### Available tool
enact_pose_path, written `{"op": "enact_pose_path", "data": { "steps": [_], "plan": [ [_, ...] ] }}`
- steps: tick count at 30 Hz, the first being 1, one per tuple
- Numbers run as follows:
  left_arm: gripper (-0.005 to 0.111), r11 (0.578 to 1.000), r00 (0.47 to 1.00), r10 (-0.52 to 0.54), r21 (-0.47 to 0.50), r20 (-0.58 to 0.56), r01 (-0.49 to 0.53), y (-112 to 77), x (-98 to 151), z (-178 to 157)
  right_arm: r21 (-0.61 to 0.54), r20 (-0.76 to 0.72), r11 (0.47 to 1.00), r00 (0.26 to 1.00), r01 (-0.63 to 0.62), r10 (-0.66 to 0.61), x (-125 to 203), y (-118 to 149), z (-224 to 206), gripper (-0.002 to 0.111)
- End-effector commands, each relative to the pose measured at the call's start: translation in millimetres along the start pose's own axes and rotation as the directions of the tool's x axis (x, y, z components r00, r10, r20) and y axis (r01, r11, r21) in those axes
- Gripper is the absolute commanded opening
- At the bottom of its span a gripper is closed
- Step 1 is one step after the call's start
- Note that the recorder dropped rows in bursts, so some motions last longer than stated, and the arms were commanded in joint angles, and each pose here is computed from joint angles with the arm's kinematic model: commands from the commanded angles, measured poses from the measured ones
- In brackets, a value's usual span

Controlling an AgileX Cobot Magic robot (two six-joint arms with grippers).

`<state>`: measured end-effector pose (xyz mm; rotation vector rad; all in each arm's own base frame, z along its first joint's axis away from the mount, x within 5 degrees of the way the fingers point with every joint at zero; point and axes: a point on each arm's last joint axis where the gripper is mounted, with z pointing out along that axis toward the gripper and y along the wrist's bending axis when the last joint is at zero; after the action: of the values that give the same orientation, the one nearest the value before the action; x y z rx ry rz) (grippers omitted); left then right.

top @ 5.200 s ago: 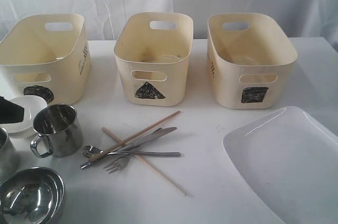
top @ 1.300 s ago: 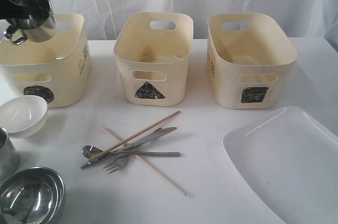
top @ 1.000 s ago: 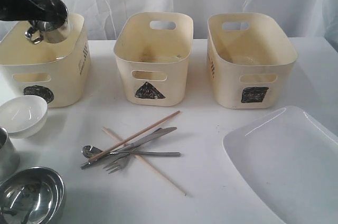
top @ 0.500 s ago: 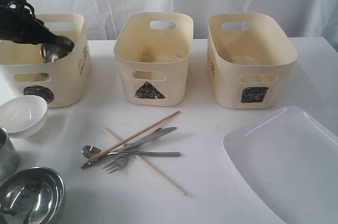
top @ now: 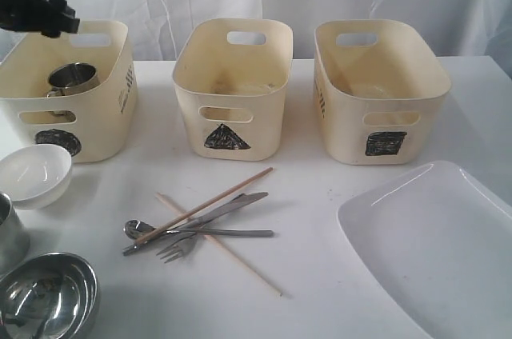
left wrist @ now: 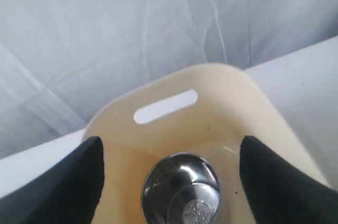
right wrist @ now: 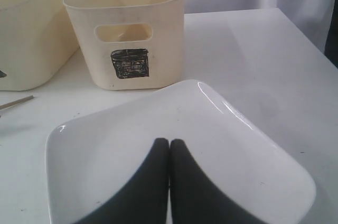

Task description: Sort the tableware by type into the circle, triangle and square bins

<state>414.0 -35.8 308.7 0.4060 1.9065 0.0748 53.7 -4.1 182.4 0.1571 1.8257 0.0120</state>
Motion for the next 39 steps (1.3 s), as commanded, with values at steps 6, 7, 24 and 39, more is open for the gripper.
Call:
{"op": "enact_pose_path", "data": {
  "steps": [6, 7, 24, 39],
  "plan": [
    [0.055, 0.934, 0.994, 0.069, 0.355, -0.089, -0.033, -22.2, -45.3, -119.1, -0.001, 0.008, 1.0, 1.0, -0.001, 0.001, 0.0, 0.0, -0.3, 0.0],
    [0.049, 0.93, 0.975, 0.107, 0.367, -0.194, -0.029, -22.0, -37.1, -127.7, -0.001, 0.008, 1.0, 1.0, -0.001, 0.001, 0.0, 0.0, -0.3, 0.0],
    [0.0, 0.998, 0.686, 0.008, 0.05, -0.727, 0.041, -6.0, 45.6, -136.4, -0.001, 0.008, 1.0, 1.0, -0.001, 0.001, 0.0, 0.0, -0.3, 0.0],
    [0.047, 0.946, 0.729, -0.325, -0.222, -0.602, 0.238, 19.3, 96.9, -87.6, -0.001, 0.008, 1.0, 1.0, -0.001, 0.001, 0.0, 0.0, -0.3, 0.0]
  ]
}}
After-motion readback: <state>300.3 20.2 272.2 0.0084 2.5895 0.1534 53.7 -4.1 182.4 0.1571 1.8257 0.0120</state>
